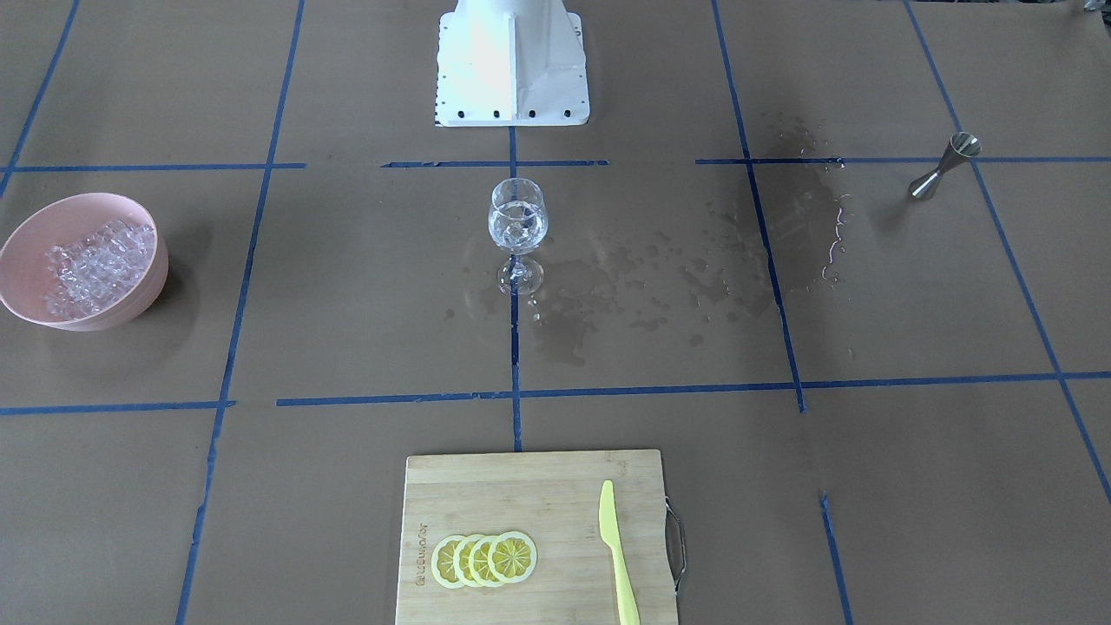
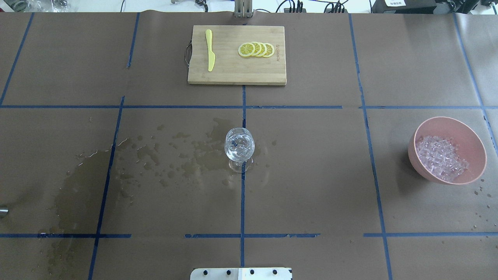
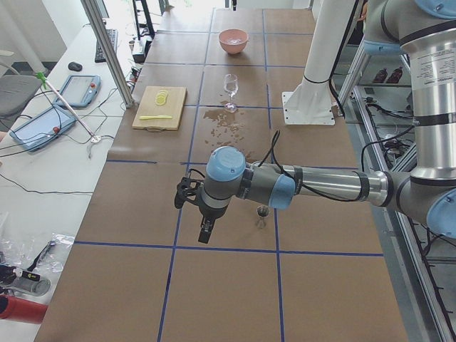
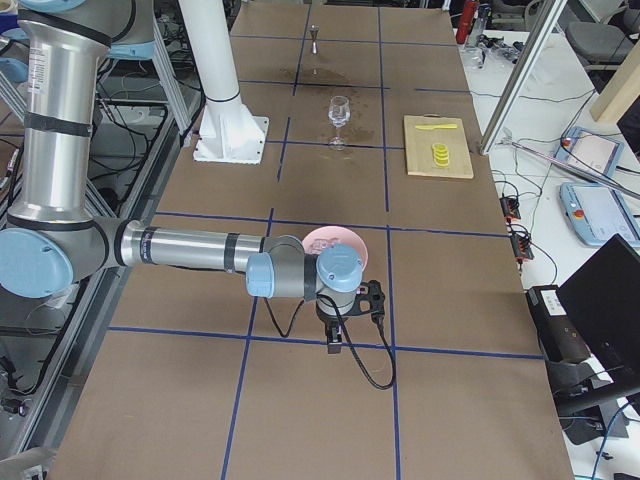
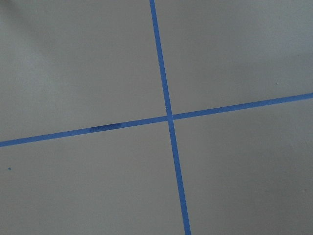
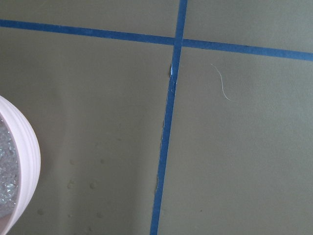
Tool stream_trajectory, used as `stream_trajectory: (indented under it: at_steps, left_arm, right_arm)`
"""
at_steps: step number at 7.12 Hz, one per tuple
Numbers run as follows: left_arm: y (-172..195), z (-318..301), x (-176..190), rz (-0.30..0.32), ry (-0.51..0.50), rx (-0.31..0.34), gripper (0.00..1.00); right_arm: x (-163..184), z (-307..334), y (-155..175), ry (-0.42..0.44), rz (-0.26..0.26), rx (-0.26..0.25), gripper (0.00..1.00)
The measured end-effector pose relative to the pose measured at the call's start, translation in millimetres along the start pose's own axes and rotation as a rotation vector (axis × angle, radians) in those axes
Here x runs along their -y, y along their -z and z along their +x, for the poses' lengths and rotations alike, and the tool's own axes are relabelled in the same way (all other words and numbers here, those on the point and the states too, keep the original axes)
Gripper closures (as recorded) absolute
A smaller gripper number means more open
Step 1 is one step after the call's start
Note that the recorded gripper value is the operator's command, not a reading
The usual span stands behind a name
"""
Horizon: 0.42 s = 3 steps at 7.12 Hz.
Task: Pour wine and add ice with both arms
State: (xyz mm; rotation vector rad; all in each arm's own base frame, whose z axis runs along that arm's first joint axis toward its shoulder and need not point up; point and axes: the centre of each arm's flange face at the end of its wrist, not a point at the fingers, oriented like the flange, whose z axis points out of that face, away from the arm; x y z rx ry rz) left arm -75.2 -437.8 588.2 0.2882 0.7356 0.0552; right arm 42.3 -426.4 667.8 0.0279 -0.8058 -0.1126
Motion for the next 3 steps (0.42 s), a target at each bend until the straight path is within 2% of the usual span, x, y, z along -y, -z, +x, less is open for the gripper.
stream_trajectory:
  at_steps: [3]
  left_arm:
    - [1.8, 1.9, 2.1, 0.005, -0.004, -0.002, 0.00]
  right_arm:
    - [11.4, -4.4, 4.3, 0.010, 0.011, 0.006, 0.00]
